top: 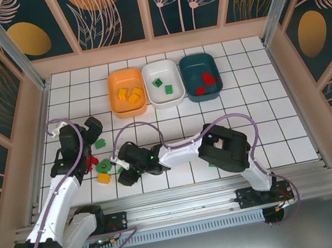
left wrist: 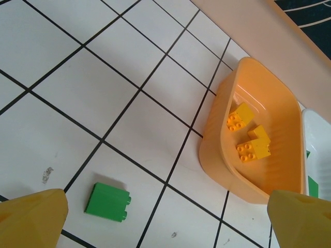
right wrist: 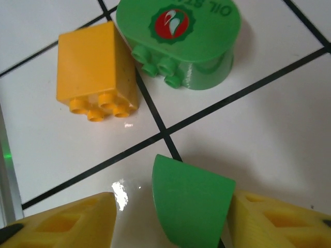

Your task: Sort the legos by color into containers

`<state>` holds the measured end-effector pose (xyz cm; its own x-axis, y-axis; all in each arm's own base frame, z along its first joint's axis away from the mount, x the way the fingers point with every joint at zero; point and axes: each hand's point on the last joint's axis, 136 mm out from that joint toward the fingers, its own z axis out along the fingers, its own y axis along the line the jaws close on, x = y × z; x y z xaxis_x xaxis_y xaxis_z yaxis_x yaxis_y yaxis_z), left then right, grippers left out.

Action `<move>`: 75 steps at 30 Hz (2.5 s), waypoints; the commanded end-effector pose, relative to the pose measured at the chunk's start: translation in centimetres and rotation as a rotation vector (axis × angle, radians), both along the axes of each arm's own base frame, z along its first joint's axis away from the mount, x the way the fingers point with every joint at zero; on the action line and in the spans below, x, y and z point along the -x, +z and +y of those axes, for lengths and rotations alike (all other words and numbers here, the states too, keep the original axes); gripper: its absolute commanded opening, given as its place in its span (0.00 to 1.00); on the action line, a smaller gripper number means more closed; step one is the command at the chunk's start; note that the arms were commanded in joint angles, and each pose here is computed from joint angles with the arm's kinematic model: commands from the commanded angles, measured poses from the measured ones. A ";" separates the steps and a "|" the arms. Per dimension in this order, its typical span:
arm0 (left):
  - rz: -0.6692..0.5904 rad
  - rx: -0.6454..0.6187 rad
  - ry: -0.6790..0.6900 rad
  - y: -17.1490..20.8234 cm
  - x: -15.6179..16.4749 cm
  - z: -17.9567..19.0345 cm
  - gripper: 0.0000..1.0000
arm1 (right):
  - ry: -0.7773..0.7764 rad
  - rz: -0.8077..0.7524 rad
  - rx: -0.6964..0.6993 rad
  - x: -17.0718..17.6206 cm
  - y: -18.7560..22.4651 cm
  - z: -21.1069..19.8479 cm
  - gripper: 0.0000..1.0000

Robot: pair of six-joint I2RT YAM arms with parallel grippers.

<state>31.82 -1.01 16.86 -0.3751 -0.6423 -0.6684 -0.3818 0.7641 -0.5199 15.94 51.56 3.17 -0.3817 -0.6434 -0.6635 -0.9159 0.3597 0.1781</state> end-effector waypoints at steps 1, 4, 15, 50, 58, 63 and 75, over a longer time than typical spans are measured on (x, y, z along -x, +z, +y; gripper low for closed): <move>-0.021 0.024 -0.013 0.9 -0.1 -0.3 0.98 | 0.004 0.000 0.001 0.0 -0.3 0.9 0.50; -0.011 0.036 -0.025 0.1 -0.2 -0.6 0.99 | 0.005 -0.005 0.012 -0.2 -1.1 1.1 0.37; 0.003 0.057 -0.043 -1.1 0.0 -1.0 0.98 | -0.086 -0.060 -0.078 -2.7 2.6 0.5 0.27; 0.042 0.273 -0.570 -2.8 -1.1 -13.7 0.96 | -0.947 -0.136 -0.035 -37.9 8.8 -20.1 0.39; 0.027 0.292 -0.606 -2.2 -1.6 -14.7 0.98 | -0.975 -0.229 -0.077 -37.3 14.8 -21.3 0.55; -0.028 0.300 -0.673 -0.9 -1.5 -17.0 0.98 | -1.055 -0.272 -0.177 -31.7 19.1 -23.9 0.58; -0.150 0.274 -0.944 -0.1 2.1 -26.6 0.99 | -1.277 -0.055 0.050 -13.6 10.3 -36.2 0.65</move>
<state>29.20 -26.65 15.04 -0.7949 -0.2473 -0.5541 0.3246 0.5982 -0.7327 32.40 19.02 15.42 -0.6655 0.0709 -0.7430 -0.0512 0.9888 0.1402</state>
